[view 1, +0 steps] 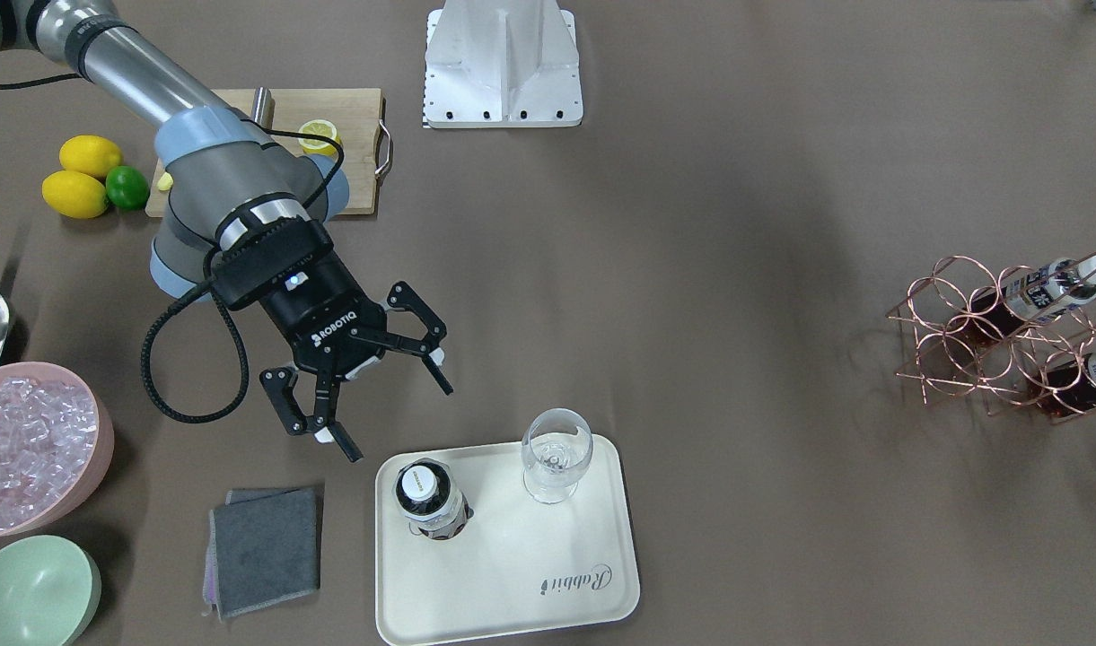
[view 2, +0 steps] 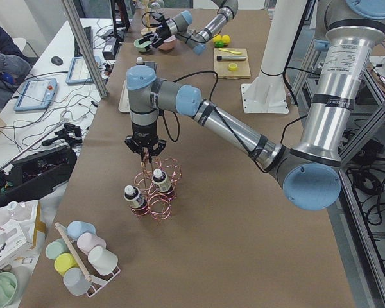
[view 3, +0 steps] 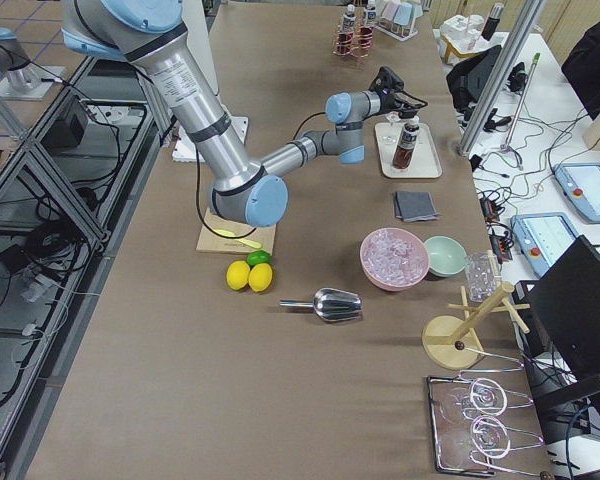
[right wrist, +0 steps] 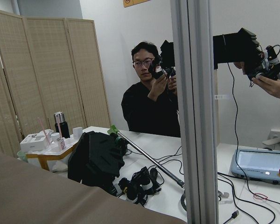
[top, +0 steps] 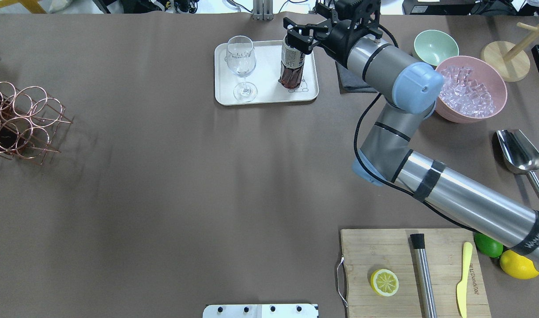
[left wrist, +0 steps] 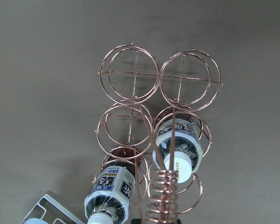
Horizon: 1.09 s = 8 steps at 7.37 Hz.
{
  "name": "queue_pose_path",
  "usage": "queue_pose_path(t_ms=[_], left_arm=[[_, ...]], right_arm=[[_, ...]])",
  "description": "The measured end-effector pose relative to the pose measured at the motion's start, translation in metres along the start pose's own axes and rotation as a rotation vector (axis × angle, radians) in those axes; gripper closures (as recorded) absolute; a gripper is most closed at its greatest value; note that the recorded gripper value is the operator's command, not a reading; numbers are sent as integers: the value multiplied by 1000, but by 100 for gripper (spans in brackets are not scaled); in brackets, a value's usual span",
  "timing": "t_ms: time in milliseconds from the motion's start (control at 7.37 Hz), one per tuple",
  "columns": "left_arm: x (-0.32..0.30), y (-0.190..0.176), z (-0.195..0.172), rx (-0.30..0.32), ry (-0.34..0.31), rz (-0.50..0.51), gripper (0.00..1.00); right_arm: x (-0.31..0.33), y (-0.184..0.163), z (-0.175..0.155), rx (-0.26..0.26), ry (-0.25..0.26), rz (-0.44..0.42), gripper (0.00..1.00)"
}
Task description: Take tea from basket to plate
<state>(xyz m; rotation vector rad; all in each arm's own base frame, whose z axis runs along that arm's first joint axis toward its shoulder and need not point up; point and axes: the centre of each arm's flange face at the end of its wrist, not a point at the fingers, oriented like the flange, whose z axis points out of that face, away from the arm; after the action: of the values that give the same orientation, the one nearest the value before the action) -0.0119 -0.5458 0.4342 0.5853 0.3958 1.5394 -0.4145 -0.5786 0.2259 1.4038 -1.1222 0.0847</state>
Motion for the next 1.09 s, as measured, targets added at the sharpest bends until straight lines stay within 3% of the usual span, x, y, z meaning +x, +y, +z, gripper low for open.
queue_pose_path(t_ms=[271, 407, 543, 814, 1086], left_arm=[[-3, 6, 7, -4, 6, 15, 100], [-4, 7, 9, -4, 8, 15, 96], [-4, 8, 10, -4, 8, 14, 2], [-4, 7, 10, 3, 11, -37, 2], [-3, 3, 9, 33, 18, -119, 2]], right_arm=[[13, -13, -46, -94, -30, -18, 0], [31, -26, -72, -175, -44, -29, 0], [63, -45, -99, -275, -55, -32, 0], [139, -60, -153, -458, -13, 8, 0], [199, -58, -194, -607, 140, 92, 0]])
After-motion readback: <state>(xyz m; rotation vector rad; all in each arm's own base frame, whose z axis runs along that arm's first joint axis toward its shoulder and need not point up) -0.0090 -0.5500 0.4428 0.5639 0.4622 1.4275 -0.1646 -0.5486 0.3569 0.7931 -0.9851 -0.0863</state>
